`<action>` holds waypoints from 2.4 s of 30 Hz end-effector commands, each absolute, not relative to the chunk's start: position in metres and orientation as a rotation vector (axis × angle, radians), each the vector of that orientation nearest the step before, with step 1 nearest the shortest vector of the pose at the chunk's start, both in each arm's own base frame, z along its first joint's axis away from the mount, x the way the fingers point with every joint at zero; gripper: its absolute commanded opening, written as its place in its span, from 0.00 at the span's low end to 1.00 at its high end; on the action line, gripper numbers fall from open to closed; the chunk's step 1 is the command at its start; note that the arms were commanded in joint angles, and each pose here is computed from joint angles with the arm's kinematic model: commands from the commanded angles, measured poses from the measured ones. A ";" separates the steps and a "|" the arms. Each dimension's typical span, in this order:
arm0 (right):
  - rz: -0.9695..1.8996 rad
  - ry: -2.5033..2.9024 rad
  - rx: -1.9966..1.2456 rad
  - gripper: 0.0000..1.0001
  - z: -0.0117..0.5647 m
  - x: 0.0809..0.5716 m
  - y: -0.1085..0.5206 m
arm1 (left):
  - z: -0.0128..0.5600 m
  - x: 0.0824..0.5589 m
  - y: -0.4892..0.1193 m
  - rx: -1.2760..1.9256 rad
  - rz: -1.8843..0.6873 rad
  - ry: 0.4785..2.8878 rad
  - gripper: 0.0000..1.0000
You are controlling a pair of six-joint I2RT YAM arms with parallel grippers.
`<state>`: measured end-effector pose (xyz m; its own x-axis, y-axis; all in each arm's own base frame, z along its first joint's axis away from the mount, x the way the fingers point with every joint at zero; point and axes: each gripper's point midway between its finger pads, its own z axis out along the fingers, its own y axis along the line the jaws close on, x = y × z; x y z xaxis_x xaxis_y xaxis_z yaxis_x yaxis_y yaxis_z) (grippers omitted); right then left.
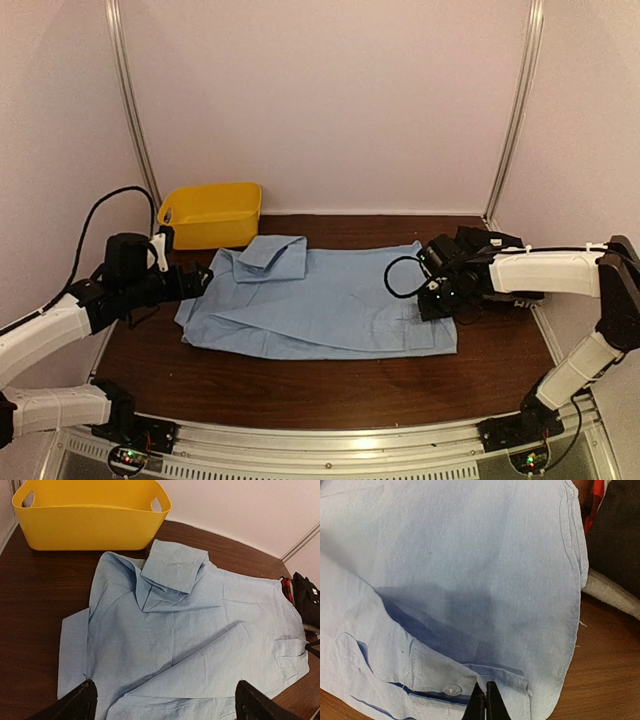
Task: Fold and stack the long sleeve shirts
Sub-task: Fold the sleeve of the 1/3-folded shirt, then move the 1/3-folded shirt to the center of the board.
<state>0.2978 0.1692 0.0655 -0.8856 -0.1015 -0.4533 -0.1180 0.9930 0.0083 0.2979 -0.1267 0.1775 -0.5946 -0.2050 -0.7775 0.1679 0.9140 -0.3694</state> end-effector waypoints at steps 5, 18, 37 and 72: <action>-0.003 2.668 -0.165 0.00 0.068 0.307 0.160 | 0.160 0.295 -0.133 -0.017 -0.553 2.165 0.98; -0.031 2.698 -0.170 0.01 0.053 0.304 0.156 | 0.144 0.293 -0.141 -0.003 -0.602 2.193 0.98; 0.271 2.478 -0.209 0.43 0.120 0.300 0.195 | 0.127 0.294 -0.183 0.117 -0.738 2.205 0.98; 0.304 2.738 -0.151 0.36 -0.026 0.203 0.180 | -0.003 0.213 -0.183 0.169 -0.511 2.546 0.89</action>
